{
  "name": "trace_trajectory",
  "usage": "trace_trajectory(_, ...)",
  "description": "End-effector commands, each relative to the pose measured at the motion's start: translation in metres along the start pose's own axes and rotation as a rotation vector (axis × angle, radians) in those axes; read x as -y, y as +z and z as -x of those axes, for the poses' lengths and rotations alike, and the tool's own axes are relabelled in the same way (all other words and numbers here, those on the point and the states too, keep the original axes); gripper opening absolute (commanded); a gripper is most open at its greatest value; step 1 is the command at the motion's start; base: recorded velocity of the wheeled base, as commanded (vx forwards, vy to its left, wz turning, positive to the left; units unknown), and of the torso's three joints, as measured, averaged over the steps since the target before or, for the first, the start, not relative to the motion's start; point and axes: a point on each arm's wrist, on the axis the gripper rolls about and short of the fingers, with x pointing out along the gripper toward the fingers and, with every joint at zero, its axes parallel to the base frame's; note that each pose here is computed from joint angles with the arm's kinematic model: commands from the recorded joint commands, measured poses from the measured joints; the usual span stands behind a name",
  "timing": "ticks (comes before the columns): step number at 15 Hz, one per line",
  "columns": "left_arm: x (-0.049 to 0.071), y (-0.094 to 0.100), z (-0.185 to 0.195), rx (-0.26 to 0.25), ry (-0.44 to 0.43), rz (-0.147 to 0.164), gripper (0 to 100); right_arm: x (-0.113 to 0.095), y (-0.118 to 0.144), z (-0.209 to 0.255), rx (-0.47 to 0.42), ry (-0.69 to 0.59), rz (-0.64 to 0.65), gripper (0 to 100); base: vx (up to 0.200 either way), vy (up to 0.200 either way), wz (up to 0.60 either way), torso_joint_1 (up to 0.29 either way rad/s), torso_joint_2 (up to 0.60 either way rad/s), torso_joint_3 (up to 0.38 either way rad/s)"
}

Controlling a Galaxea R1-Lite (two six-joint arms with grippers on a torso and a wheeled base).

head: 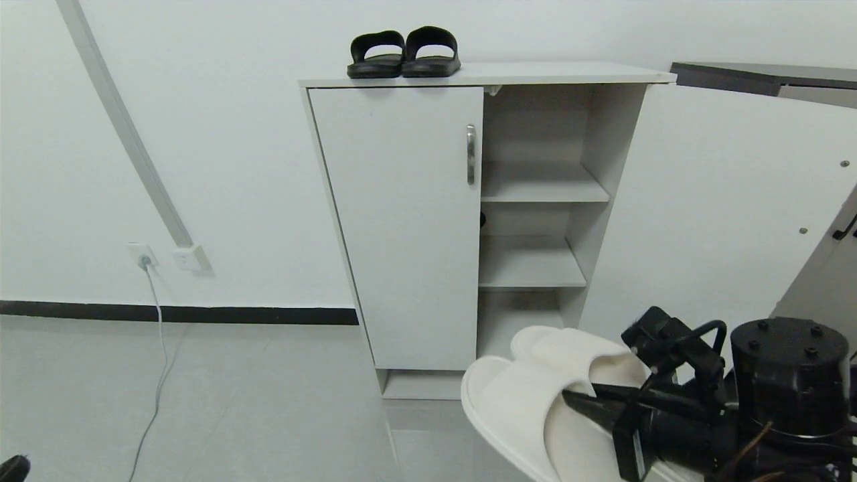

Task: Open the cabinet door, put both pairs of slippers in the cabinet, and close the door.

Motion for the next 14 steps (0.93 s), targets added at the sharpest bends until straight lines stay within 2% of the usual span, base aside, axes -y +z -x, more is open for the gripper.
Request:
trace_trajectory(1,-0.006,-0.021,0.014,0.071,0.064,-0.030,0,-0.005,0.005,-0.022,-0.002,-0.055,-0.043,0,0.000,0.000,0.00,0.000,0.00,0.000)
trace_trajectory(2,-0.008,-0.030,0.016,0.076,0.080,-0.032,0,-0.007,0.010,-0.032,0.028,-0.123,-0.079,0,0.000,0.000,0.00,0.000,0.00,0.000)
trace_trajectory(4,-0.010,-0.046,0.025,0.071,0.166,-0.034,0,-0.007,0.016,-0.054,0.080,-0.264,-0.103,0,0.000,0.000,0.00,0.000,0.00,0.000)
trace_trajectory(5,-0.010,-0.048,0.028,0.092,0.169,-0.058,0,-0.006,0.018,-0.061,0.098,-0.282,-0.123,0,0.000,0.000,0.00,0.000,0.00,0.000)
trace_trajectory(6,-0.010,-0.047,0.027,0.103,0.162,-0.068,0,-0.006,0.018,-0.069,0.100,-0.292,-0.139,0,0.000,0.000,0.00,0.000,0.00,0.000)
trace_trajectory(8,-0.007,-0.048,0.027,0.080,0.042,-0.106,0,-0.004,0.018,-0.084,0.107,-0.373,-0.143,0,0.000,0.000,0.00,0.000,0.00,0.000)
trace_trajectory(10,-0.006,-0.050,0.027,0.055,-0.128,-0.215,0,-0.001,0.019,-0.108,0.129,-0.499,-0.159,0,0.000,0.000,0.00,0.000,0.00,0.000)
trace_trajectory(11,-0.008,-0.050,0.027,0.052,-0.241,-0.217,0,-0.001,0.016,-0.113,0.123,-0.512,-0.161,0,0.000,0.000,0.00,0.000,0.00,0.000)
trace_trajectory(12,-0.009,-0.051,0.027,0.038,-0.298,-0.199,0,0.000,0.015,-0.115,0.117,-0.514,-0.160,0,0.000,0.000,0.00,0.000,0.00,0.000)
trace_trajectory(13,-0.009,-0.052,0.029,0.058,-0.252,-0.192,0,0.001,0.013,-0.119,0.115,-0.519,-0.161,0,0.000,0.000,0.00,0.000,0.00,0.000)
trace_trajectory(14,-0.010,-0.054,0.033,0.119,-0.219,-0.197,0,0.001,0.014,-0.121,0.121,-0.524,-0.164,0,0.000,0.000,0.00,0.000,0.00,0.000)
